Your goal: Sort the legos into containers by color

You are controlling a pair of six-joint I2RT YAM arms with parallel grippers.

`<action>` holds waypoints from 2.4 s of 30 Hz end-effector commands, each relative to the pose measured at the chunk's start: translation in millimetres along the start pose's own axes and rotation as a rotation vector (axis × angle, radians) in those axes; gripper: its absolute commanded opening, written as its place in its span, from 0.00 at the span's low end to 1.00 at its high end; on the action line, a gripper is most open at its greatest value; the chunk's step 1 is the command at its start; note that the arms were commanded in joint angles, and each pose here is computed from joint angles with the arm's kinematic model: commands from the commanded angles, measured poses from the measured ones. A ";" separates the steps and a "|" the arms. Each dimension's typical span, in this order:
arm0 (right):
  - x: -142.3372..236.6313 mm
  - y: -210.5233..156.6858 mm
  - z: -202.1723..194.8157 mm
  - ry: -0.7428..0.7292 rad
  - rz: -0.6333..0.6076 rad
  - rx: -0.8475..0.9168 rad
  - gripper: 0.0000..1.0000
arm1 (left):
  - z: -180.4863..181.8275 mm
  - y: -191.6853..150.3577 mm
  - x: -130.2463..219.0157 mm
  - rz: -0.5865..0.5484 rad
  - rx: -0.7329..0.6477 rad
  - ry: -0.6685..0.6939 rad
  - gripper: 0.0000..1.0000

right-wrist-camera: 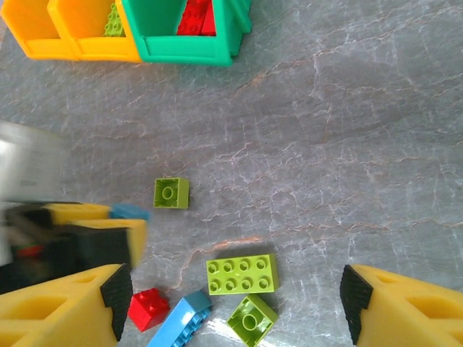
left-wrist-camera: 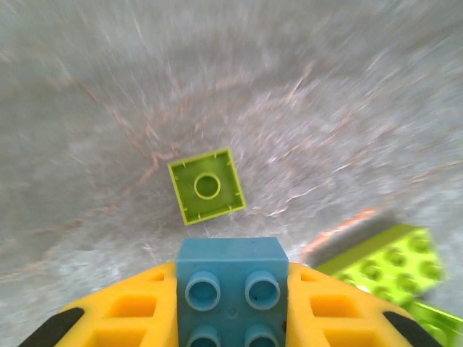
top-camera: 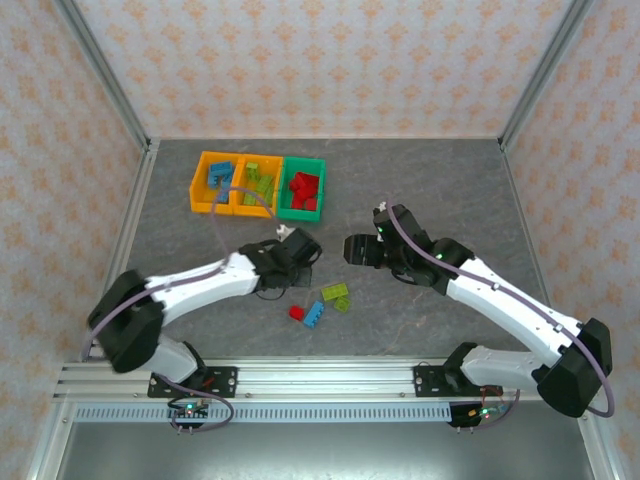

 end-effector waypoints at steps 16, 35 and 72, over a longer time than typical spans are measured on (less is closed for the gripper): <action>12.2 4.4 7.3 0.055 -0.027 -0.059 0.78 | 254.3 176.2 -11.8 -0.158 0.363 0.353 0.26; -14.3 -2.5 15.6 0.037 0.020 -0.072 0.79 | 211.2 173.7 83.9 -0.335 0.324 0.202 0.56; -131.9 2.2 114.0 0.010 -0.053 0.166 0.28 | 128.6 8.2 140.6 -0.225 -0.035 0.019 0.92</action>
Point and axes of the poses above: each hand's point on the last joint's axis, 136 mm out from that joint toward the fingers, its own x axis back along the fingers, its own z axis along the line the jaws close on, y = z × x, the point moved 3 cm from there along x, back along the fingers, and after that the axes turned 11 degrees about -x, right-handed, at the moved point
